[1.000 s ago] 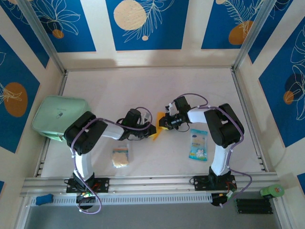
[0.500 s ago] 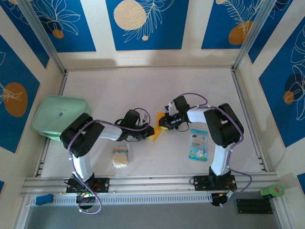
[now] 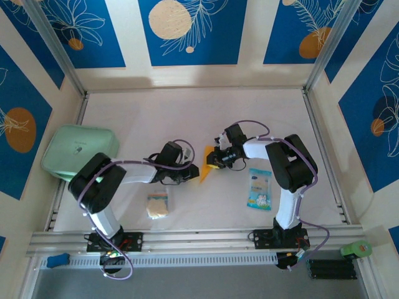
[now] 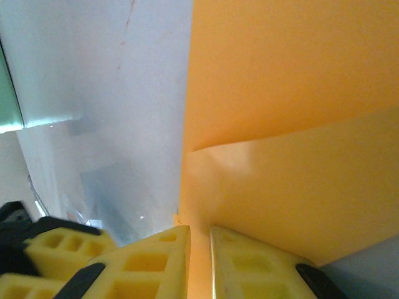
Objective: Fold a paper plane with a square sheet of paper (pick it up from the middle)
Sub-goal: Fold the wing for the fifth time at the center of the table.
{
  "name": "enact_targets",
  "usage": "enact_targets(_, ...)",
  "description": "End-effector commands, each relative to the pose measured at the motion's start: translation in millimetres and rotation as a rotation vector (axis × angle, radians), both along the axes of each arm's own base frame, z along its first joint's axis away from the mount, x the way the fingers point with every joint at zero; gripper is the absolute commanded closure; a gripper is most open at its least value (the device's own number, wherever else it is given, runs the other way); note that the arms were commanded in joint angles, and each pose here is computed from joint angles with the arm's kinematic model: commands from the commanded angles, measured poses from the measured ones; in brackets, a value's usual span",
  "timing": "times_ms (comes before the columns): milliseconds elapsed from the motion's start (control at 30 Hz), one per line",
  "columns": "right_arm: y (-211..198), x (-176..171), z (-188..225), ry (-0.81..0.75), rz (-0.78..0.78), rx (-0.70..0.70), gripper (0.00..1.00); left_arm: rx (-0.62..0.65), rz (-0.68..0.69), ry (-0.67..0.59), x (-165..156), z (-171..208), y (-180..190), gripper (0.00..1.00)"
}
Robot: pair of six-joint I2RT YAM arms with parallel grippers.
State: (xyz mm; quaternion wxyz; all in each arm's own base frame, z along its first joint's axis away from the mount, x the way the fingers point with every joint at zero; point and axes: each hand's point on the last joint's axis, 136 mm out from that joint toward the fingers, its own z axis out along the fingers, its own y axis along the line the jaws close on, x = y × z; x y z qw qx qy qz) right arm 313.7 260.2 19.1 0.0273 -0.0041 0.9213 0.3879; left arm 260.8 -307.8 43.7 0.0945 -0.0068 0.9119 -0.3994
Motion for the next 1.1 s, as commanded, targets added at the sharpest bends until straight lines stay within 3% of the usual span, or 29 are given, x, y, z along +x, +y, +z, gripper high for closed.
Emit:
enact_targets(0,-5,-4,-13,0.031,0.001,-0.060,0.83,0.027,-0.011,-0.077,2,20,1,0.80)
enact_targets(500,-4,-5,-14,0.042,0.004,-0.070,0.83,-0.101,-0.094,-0.020,4,16,-55,0.87)
enact_targets(1067,-4,-5,-14,0.052,0.006,-0.081,0.83,0.004,-0.084,0.032,-7,-20,-37,0.90)
